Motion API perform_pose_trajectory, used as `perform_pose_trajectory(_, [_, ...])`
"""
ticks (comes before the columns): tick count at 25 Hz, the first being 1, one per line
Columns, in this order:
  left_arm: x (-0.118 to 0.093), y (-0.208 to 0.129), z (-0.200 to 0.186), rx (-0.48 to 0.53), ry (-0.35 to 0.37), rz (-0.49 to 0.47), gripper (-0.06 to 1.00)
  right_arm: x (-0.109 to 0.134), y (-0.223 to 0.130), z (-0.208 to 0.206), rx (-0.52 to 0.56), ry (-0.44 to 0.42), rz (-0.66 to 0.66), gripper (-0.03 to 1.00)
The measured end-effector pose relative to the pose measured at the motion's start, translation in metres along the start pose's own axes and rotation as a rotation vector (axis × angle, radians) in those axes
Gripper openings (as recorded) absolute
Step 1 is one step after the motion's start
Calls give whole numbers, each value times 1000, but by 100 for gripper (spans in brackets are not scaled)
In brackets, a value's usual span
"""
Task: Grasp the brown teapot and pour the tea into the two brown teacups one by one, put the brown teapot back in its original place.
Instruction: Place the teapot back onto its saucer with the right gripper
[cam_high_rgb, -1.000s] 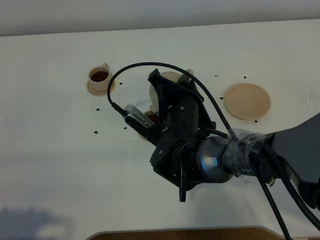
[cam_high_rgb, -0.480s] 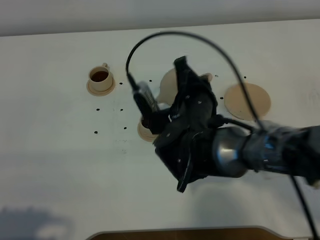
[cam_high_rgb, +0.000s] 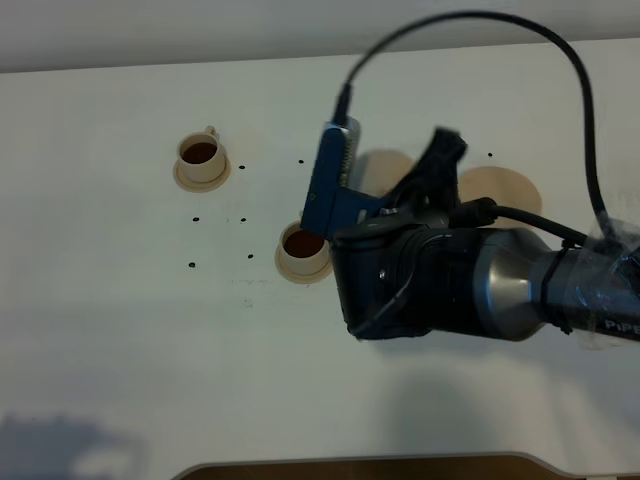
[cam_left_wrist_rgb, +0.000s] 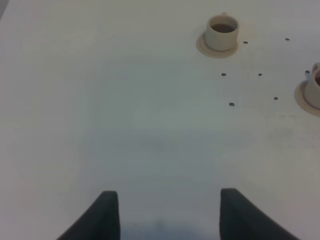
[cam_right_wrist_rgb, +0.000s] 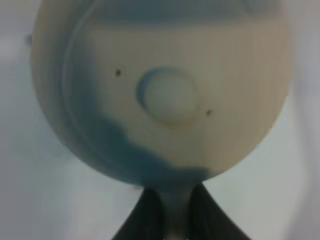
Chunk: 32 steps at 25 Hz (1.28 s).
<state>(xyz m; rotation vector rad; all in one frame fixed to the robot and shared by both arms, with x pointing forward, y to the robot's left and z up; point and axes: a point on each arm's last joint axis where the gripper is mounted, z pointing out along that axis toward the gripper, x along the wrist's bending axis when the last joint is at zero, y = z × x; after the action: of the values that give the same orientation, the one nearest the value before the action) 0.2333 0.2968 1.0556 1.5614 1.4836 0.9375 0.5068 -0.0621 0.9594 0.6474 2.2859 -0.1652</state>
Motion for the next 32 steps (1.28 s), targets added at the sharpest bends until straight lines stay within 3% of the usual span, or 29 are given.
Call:
perform_pose_trajectory(9, [0,0,0,0,0,0,49,18,-1,6,36,346,331,11])
perform_pose_trajectory(16, [0,0,0,0,0,0,49,18,0,14,53,531,486,11])
perform_pose_trajectory(20, [0,0,0,0,0,0,49,26,-1,28,89,559,468,11])
perform_pose_trajectory(24, [0,0,0,0,0,0,49,22,-1,29,75,531,441,11])
perform_pose_trajectory(32, [0,0,0,0,0,0,49,-48,-35,47,108,435,632,11])
